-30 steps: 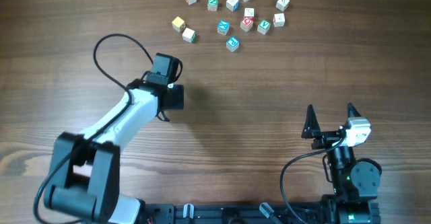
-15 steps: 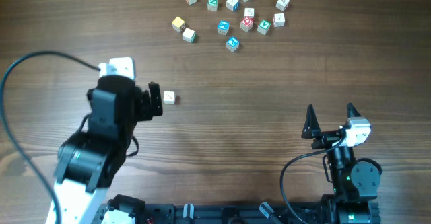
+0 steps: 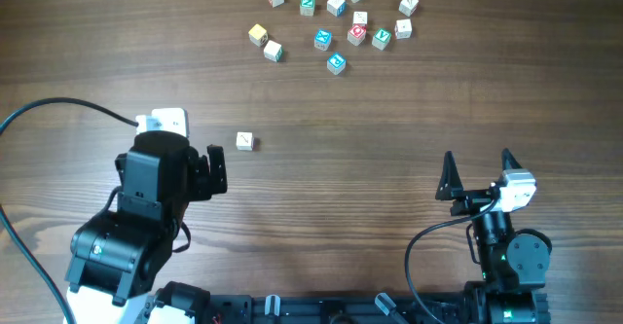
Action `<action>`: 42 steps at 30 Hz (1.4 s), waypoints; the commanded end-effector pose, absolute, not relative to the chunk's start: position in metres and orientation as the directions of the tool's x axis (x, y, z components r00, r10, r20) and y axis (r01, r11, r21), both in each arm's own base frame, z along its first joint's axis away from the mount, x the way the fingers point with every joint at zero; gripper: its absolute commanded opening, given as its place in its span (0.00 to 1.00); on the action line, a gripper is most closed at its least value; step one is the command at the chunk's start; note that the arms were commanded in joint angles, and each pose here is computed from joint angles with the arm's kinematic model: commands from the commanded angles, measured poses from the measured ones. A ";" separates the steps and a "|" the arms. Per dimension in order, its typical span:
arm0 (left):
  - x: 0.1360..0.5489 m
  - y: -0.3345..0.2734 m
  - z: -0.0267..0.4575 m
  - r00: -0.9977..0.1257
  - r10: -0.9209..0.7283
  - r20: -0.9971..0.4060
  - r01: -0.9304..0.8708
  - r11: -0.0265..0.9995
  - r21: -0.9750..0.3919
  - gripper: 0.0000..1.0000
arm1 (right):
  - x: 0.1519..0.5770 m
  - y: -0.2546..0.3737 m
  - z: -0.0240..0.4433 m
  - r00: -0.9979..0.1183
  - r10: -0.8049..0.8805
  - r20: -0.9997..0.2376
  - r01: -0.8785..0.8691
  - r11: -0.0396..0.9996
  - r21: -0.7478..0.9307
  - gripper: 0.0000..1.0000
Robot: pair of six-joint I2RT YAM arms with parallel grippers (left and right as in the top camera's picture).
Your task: Form a tower
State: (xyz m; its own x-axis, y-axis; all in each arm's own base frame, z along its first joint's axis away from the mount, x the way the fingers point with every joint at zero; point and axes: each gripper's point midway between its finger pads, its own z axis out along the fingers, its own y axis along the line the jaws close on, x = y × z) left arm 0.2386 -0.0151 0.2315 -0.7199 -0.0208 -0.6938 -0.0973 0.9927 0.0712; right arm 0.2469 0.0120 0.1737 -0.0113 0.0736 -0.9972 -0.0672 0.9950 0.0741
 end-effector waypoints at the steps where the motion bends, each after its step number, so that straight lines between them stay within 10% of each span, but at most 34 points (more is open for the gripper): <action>1: 0.229 -0.009 0.228 -0.749 -0.010 -0.663 -0.102 0.990 0.101 1.00 | 0.246 0.014 0.175 -0.003 0.076 -0.997 -0.076 0.994 0.076 1.00; 6: 0.228 -0.009 0.228 -0.752 -0.009 -0.659 -0.102 0.989 0.103 1.00 | 0.244 0.031 0.179 -0.037 0.288 -0.957 -0.173 0.941 0.290 1.00; 11: 0.228 -0.009 0.228 -0.752 -0.008 -0.659 -0.102 0.989 0.103 1.00 | 0.242 0.039 0.181 -0.206 0.924 -0.322 -0.095 0.308 0.946 1.00; 14: 0.228 -0.009 0.228 -0.752 -0.008 -0.659 -0.102 0.989 0.103 1.00 | 0.226 0.067 0.235 -0.172 0.765 -0.621 -0.419 0.514 0.748 0.99; 21: 0.228 -0.009 0.227 -0.752 -0.009 -0.659 -0.102 0.989 0.103 1.00 | 0.263 0.069 0.279 -0.204 0.485 -0.850 -0.342 0.778 0.526 0.99; 31: 0.228 -0.009 0.228 -0.752 -0.009 -0.659 -0.102 0.989 0.103 1.00 | 0.403 0.095 0.278 -0.639 0.272 -0.719 -0.214 0.835 0.507 0.99; 42: 0.228 -0.009 0.228 -0.752 -0.008 -0.659 -0.102 0.989 0.103 1.00 | 0.512 0.150 0.229 -0.786 0.280 -0.551 -0.076 0.841 0.536 1.00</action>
